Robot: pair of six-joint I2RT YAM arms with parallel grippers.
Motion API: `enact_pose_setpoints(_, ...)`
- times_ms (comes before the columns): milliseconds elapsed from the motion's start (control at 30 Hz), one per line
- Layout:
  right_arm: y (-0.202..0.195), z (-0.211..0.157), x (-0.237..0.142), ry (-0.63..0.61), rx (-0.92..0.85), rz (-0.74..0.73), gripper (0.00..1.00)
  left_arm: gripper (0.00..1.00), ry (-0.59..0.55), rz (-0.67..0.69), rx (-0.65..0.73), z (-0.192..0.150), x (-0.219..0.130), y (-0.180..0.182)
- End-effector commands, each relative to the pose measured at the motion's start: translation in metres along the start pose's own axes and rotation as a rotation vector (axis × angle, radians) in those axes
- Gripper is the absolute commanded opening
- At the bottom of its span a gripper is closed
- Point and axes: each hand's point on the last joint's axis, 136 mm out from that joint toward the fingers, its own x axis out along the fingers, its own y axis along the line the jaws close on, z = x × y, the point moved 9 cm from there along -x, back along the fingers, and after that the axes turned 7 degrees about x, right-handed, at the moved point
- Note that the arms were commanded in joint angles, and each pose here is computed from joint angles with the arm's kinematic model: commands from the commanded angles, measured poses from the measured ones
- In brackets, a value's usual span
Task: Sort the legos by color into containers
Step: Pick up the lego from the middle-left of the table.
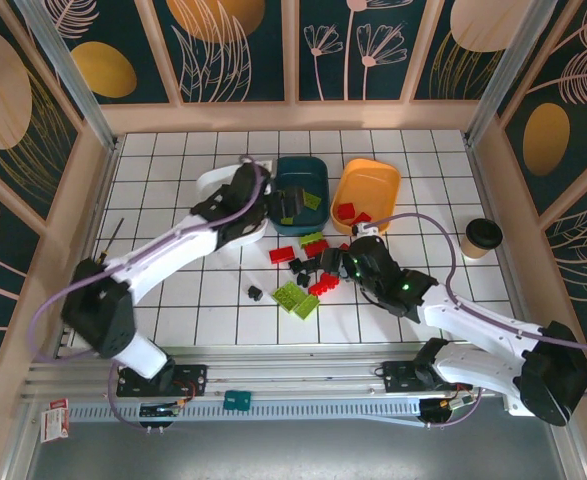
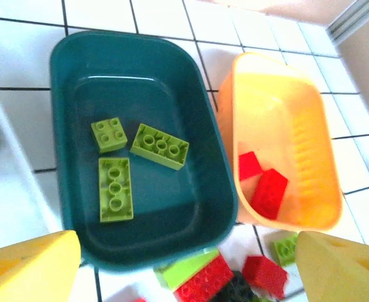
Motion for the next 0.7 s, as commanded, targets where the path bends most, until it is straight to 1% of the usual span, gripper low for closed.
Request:
enact_pose_setpoints(0,-0.002,-0.004,0.005,0.015,-0.002,0.006,0.65,0.88,0.012,-0.019,-0.067,-0.033,-0.021,0.011)
enact_pose_setpoints(167,0.0,-0.006,0.01,0.029,-0.001,0.017,0.65,0.88,0.101,0.04,-0.125,-0.101,-0.04,0.043)
enact_pose_setpoints(300,0.001,-0.007,0.012,0.034,0.008,0.025,0.65,0.87,0.155,0.085,-0.159,-0.14,-0.044,0.064)
enact_pose_setpoints(367,0.001,-0.008,0.013,0.038,0.011,0.026,0.65,0.87,0.182,0.077,-0.168,-0.153,-0.041,0.069)
enact_pose_setpoints(500,0.0,-0.01,0.015,0.046,0.014,0.02,0.64,0.84,0.212,0.063,-0.174,-0.168,-0.032,0.074)
enact_pose_setpoints(633,-0.002,-0.011,0.015,0.048,0.018,0.011,0.64,0.73,0.244,0.025,-0.175,-0.178,-0.024,0.072)
enact_pose_setpoints(667,-0.002,-0.011,0.015,0.05,0.017,0.009,0.64,0.72,0.256,0.028,-0.167,-0.18,-0.023,0.071)
